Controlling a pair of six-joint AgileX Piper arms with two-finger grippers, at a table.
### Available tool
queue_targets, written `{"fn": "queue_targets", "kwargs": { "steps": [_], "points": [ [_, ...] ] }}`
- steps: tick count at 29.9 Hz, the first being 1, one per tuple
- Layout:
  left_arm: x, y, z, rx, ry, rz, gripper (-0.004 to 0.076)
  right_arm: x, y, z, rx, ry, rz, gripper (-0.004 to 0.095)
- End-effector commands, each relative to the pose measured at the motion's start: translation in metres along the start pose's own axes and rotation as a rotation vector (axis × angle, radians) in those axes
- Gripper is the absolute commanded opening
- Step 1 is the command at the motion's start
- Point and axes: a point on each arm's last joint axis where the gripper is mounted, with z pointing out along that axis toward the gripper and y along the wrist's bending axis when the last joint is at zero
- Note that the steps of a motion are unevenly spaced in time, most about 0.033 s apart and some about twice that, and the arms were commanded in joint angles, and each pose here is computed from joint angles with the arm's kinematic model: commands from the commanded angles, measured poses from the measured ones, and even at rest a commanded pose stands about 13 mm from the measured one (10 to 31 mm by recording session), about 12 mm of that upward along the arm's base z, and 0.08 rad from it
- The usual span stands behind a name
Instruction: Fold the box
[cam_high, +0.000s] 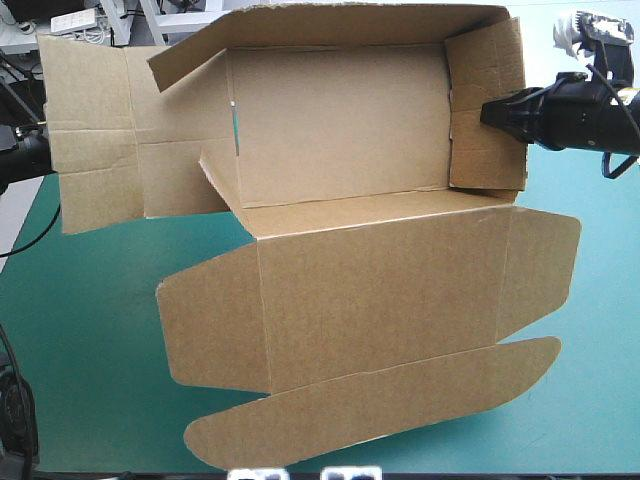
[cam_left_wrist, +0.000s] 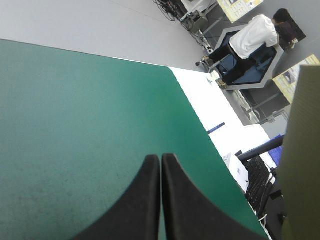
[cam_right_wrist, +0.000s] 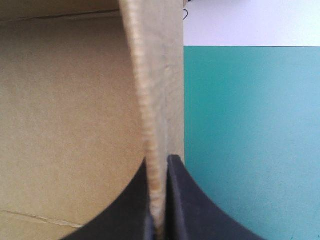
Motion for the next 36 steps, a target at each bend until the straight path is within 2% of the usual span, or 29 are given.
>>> {"fn": "queue_targets", "kwargs": {
  "steps": [1,10,20,25,36],
  "points": [
    [0.002,-0.051,-0.018,0.125,-0.025,0.083,0.0,-0.013,0.01,-0.012,-0.03,-0.141,0.014,-0.0018],
    [0.006,-0.074,-0.028,0.148,-0.049,0.11,0.0,-0.016,0.007,-0.008,-0.029,-0.157,0.021,-0.0018],
    [0.018,-0.101,-0.011,0.266,0.006,0.129,0.0,-0.017,0.0,-0.001,-0.011,-0.146,0.023,-0.0018],
    [0.018,-0.102,-0.01,0.271,0.01,0.135,0.0,-0.017,-0.009,0.006,0.027,-0.126,0.018,-0.0018],
    [0.018,-0.103,-0.01,0.281,0.006,0.129,0.0,-0.02,-0.018,0.018,0.026,-0.128,0.035,-0.0018]
  ]
}}
